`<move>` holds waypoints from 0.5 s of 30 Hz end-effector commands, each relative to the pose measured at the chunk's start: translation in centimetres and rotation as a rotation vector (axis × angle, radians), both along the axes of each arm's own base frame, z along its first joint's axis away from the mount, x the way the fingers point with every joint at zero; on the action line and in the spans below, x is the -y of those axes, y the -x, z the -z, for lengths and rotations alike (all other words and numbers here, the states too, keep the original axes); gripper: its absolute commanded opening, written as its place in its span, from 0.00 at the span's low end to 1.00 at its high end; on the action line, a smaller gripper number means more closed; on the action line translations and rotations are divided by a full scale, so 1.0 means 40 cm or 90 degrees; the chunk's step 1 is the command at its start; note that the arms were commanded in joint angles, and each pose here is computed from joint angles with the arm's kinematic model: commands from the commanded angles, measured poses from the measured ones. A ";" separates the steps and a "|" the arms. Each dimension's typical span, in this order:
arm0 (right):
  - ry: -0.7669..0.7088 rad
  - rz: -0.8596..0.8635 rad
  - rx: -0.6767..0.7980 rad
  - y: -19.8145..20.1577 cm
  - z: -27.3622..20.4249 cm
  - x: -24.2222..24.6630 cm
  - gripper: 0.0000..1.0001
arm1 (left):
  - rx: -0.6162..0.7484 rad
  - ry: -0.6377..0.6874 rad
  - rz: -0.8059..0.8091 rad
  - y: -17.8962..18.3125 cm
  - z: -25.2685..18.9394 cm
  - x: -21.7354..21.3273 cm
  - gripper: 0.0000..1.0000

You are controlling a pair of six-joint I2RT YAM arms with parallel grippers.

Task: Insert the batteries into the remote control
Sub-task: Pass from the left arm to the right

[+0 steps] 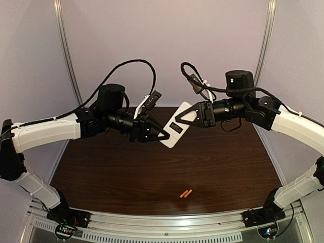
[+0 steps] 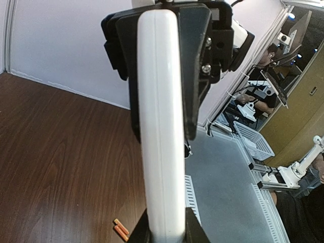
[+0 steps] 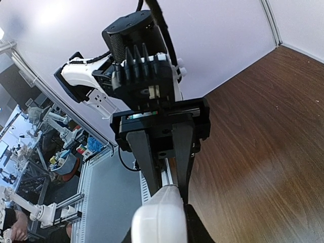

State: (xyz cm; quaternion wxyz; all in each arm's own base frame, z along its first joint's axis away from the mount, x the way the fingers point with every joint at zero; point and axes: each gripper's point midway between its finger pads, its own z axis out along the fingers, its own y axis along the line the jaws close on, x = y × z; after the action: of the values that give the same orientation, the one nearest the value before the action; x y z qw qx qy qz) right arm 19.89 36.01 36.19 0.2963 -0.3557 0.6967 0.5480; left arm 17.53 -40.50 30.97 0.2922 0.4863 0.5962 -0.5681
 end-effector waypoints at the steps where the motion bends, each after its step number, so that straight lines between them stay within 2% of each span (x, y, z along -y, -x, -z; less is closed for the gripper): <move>1: -0.027 -0.016 -0.009 0.008 -0.037 -0.013 0.10 | 0.037 0.043 -0.003 -0.022 -0.054 -0.013 0.04; 5: -0.034 0.001 -0.015 -0.004 -0.044 -0.008 0.03 | 0.057 0.073 -0.065 -0.067 -0.077 -0.061 0.38; 8: -0.039 0.045 -0.019 -0.040 -0.045 0.005 0.00 | 0.079 0.087 -0.155 -0.108 -0.103 -0.103 0.61; 10: -0.039 0.092 -0.029 -0.076 -0.036 0.016 0.00 | 0.088 0.085 -0.237 -0.144 -0.113 -0.129 0.73; 11: -0.042 0.118 -0.034 -0.096 -0.031 0.023 0.00 | 0.081 0.082 -0.267 -0.157 -0.108 -0.138 0.75; 15: -0.064 0.205 -0.058 -0.159 0.005 0.039 0.00 | -0.013 0.070 -0.335 -0.198 -0.045 -0.144 0.75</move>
State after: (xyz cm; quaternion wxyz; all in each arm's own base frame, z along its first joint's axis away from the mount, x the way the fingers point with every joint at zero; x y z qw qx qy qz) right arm 23.36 35.38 36.16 0.3223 -0.2755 0.7199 0.5495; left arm 22.72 -35.11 34.35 0.4364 0.3793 0.6315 -0.5166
